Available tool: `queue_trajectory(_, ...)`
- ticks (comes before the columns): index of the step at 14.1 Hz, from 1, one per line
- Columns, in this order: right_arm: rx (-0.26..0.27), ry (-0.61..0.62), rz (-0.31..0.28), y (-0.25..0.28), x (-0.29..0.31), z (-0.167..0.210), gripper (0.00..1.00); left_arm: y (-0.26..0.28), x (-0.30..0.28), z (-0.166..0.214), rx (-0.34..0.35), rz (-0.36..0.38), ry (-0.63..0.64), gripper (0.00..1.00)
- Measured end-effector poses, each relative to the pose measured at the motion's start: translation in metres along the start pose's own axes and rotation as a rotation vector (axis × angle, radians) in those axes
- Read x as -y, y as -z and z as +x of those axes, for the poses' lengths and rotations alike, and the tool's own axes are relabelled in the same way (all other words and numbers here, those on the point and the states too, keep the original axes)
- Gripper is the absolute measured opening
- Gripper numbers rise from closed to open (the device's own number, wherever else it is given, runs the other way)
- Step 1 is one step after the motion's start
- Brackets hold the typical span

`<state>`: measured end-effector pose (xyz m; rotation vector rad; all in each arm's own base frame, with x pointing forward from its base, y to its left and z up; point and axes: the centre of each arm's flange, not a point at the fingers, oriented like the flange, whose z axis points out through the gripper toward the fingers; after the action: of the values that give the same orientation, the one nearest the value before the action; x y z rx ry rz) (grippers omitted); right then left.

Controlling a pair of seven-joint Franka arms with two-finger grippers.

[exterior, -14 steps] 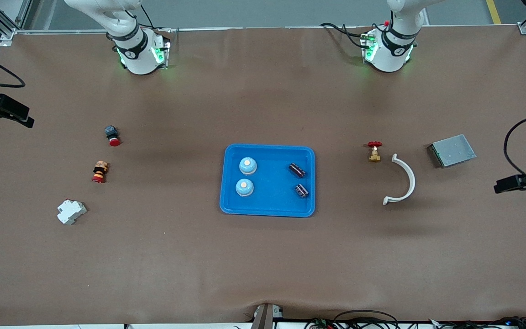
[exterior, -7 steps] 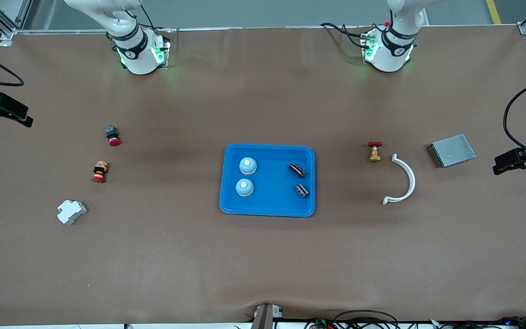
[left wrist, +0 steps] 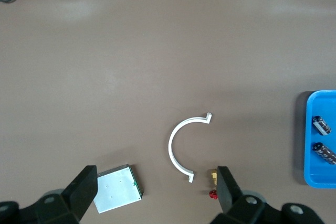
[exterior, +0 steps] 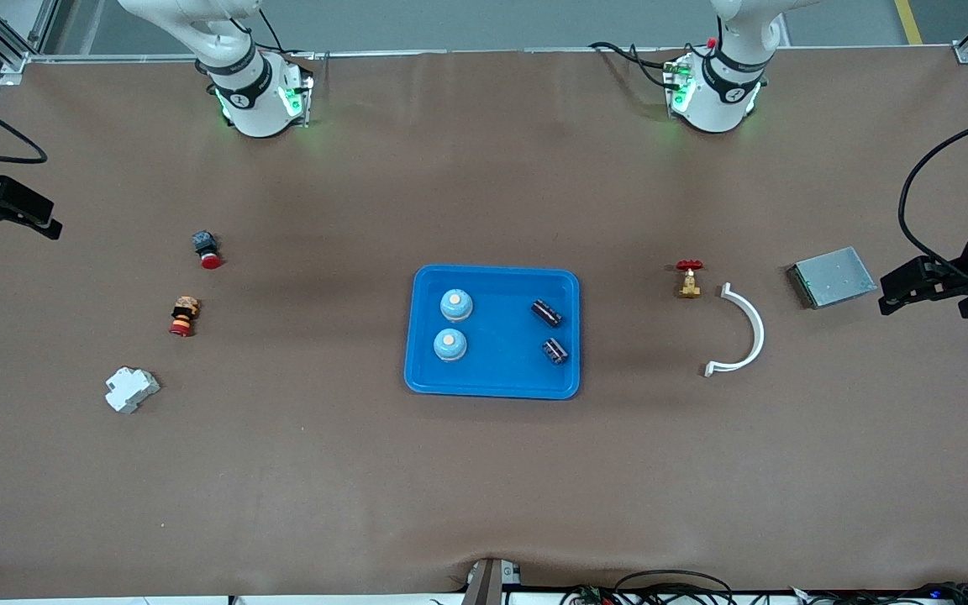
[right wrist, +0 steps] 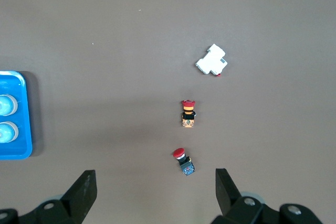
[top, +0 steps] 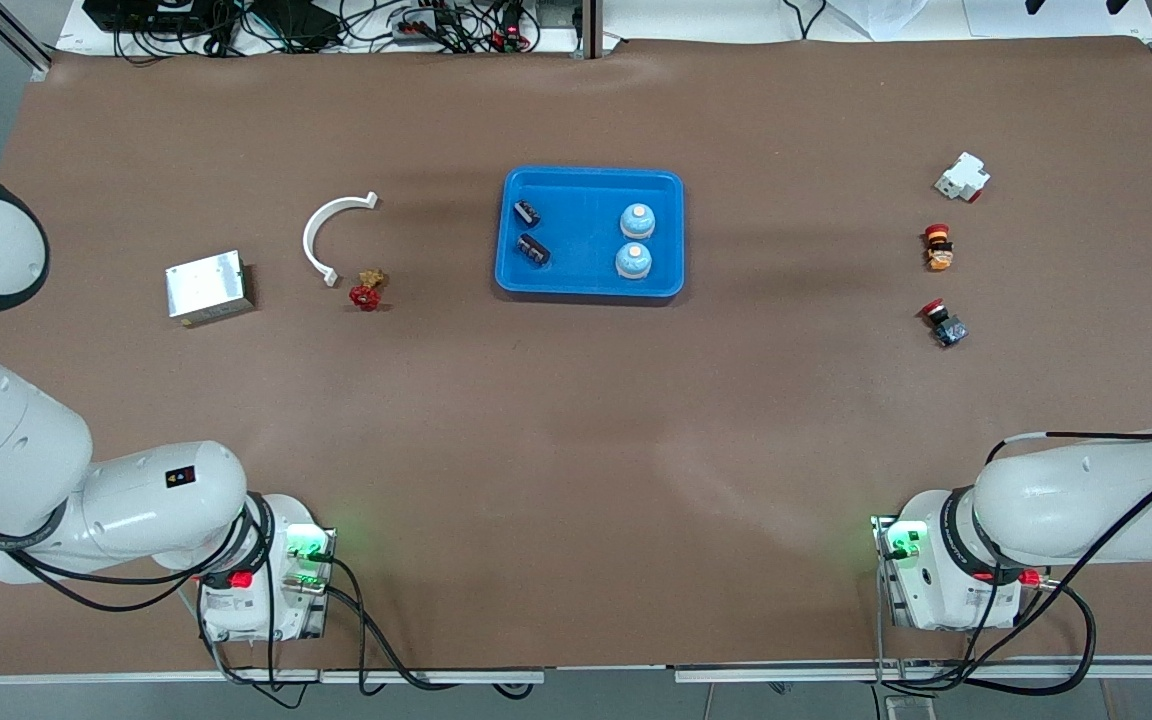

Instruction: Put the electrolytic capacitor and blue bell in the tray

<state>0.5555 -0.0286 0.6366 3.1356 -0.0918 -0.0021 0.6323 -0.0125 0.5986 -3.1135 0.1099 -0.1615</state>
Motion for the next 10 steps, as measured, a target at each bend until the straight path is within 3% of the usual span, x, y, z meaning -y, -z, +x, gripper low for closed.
queue_trajectory(5, 0.008, 0.0, 0.001, -0.005, 0.0, 0.0, 1.0, 0.017, -0.023, -0.005, -0.023, 0.045, -0.009, 1.0)
queue_trajectory(10, 0.008, 0.001, 0.001, -0.005, 0.001, 0.0, 1.0, 0.03, -0.02, -0.029, -0.019, -0.029, 0.078, 1.0)
